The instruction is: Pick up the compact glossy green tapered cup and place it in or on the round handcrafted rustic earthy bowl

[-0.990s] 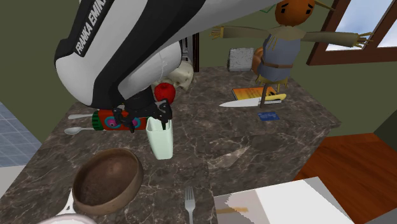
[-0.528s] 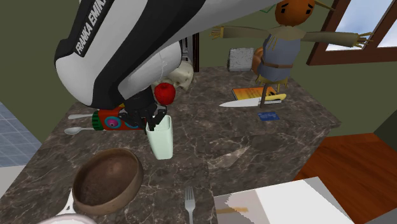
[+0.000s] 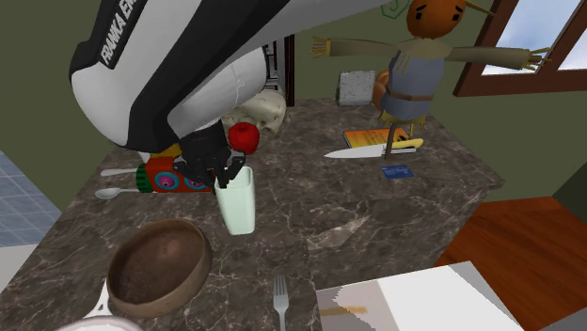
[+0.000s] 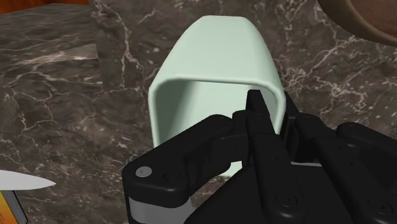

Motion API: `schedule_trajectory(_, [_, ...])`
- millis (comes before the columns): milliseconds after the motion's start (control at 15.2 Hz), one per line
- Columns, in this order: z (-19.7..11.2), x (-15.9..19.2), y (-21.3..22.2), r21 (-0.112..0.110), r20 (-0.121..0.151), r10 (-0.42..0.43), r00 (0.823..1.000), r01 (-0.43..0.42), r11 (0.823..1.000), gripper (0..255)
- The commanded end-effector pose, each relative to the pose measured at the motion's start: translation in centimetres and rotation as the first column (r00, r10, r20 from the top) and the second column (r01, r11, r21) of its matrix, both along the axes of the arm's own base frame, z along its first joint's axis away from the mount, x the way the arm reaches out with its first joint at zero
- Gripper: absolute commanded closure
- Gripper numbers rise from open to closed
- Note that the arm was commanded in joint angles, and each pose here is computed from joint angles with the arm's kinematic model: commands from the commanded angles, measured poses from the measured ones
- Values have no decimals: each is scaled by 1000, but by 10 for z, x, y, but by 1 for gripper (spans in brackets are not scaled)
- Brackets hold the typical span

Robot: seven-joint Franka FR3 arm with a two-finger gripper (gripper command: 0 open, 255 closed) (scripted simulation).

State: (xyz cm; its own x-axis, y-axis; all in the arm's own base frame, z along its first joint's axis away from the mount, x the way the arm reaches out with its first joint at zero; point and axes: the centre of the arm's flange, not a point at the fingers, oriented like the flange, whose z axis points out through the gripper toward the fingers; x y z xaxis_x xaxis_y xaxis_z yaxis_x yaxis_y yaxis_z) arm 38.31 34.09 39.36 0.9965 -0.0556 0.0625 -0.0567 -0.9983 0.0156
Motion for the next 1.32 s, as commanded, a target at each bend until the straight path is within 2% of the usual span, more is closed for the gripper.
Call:
schedule_trajectory(0, [9, 0, 0, 0, 0, 0, 1000, 0, 1000, 255])
schedule_trajectory(1254, [109, 0, 0, 0, 0, 0, 1000, 0, 1000, 255])
